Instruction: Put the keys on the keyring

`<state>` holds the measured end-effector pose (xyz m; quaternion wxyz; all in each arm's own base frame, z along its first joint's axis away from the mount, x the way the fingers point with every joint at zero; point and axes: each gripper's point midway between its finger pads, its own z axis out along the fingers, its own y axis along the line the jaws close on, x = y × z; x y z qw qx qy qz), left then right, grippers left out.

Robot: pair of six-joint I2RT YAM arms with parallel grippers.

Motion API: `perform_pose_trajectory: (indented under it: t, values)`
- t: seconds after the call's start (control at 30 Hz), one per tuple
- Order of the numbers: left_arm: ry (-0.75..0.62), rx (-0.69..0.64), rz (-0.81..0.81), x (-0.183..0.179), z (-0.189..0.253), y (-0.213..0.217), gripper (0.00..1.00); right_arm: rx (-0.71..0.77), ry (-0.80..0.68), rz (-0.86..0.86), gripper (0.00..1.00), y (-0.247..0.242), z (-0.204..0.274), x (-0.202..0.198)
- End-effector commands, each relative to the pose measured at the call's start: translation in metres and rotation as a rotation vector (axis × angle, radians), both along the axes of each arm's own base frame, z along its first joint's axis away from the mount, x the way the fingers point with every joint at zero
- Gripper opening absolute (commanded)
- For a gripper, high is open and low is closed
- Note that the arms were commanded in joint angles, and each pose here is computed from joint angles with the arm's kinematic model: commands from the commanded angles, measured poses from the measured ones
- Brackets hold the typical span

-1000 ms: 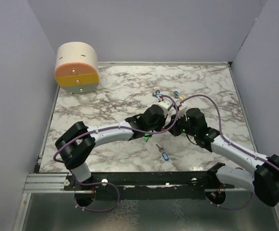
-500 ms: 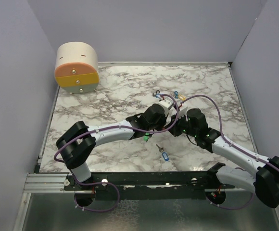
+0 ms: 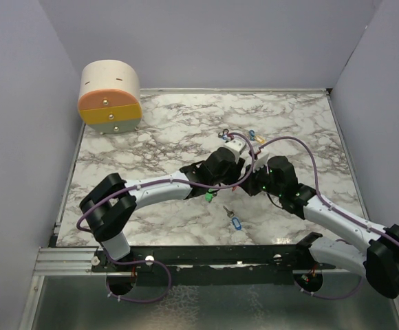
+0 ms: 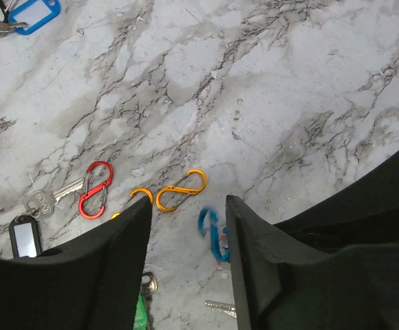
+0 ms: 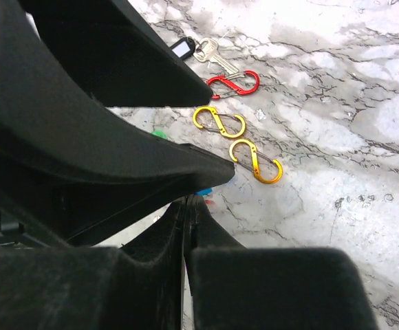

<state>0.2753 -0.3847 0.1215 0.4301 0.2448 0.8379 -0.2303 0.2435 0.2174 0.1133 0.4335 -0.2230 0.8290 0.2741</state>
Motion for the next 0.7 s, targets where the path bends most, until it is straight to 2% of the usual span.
perform_pose_trajectory:
  t: [0.0, 0.17, 0.37, 0.57, 0.67]
  values:
    - [-0.046, -0.031, 0.091, 0.008, 0.023, 0.014, 0.52, 0.023, -0.05, -0.02, 0.01, 0.001, 0.013, 0.005]
    - [-0.084, -0.026, 0.215, 0.017, 0.032, 0.047, 0.67, 0.025, -0.054, -0.052, 0.01, -0.002, 0.015, 0.009]
    - [-0.118, -0.055, 0.343, 0.021, 0.044, 0.099, 0.98, 0.049, -0.048, -0.162, 0.01, 0.0, 0.031, 0.033]
    - [-0.111, -0.105, 0.379, 0.017, 0.05, 0.131, 0.99, 0.101, -0.113, -0.262, 0.01, 0.011, 0.056, 0.075]
    - [-0.117, -0.111, 0.381, 0.013, 0.052, 0.139, 0.99, 0.081, -0.136, -0.321, 0.01, 0.013, 0.061, 0.098]
